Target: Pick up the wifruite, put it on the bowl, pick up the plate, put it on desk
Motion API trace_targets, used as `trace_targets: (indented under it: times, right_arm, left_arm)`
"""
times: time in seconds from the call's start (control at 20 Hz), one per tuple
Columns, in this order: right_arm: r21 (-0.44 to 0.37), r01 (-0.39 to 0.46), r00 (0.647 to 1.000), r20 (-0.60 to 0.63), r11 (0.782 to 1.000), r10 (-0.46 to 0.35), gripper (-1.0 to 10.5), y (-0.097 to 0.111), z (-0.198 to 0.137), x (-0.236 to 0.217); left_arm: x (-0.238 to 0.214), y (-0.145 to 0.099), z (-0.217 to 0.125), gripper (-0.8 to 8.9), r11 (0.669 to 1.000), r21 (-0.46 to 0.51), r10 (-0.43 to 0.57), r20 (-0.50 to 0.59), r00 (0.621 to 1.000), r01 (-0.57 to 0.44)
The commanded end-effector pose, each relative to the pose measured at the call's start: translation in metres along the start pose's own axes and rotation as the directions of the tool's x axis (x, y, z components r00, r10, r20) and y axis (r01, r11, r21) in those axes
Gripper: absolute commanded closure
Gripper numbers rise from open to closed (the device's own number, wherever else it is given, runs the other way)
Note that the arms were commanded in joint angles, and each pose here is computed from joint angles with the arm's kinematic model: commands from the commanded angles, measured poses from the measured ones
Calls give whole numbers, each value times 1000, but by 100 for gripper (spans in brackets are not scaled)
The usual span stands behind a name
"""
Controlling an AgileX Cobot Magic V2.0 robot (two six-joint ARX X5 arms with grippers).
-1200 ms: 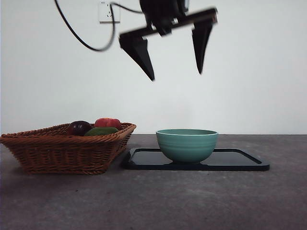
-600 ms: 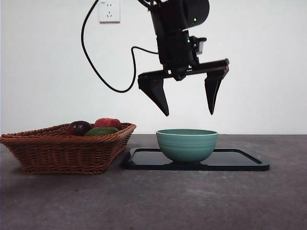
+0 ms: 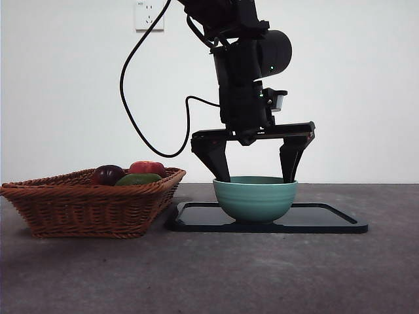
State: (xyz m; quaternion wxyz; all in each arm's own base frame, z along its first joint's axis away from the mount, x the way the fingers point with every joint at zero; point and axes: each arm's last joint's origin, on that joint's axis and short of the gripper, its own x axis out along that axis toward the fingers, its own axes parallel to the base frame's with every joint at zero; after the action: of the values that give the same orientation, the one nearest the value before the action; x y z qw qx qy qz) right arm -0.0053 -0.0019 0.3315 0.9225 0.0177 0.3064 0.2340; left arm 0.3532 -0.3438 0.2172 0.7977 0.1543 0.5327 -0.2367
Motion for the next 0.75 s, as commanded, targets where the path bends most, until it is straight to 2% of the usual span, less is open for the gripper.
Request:
trace_targets:
  times: [0.05,0.15,0.35,0.5,0.75]
  right_arm:
    - [12,-6,1000,8,1000,6,398,0,1,-1]
    - [15,-6,1000,8,1000,6,398,0,1,-1]
    - [15,-6,1000,8,1000,6,398,0,1,-1]
    - [15,-6,1000,8,1000,6,398,0,1,-1]
    - [15,-6,1000,8,1000,6,398,0,1,-1]
  left_arm:
    - [9,-5,4,311,1000,24,-7,8,1000,7]
    - [13,-5,3,348,1000,25,-5,0,1000,5]
    - [19,-6,2,361,1000,26,-3,-10,1000,4]
    - [19,-6,2,525,1000,26,-4,-5,1000,4]
    - [19,-6,4,566,999,31,-8,13,1000,7]
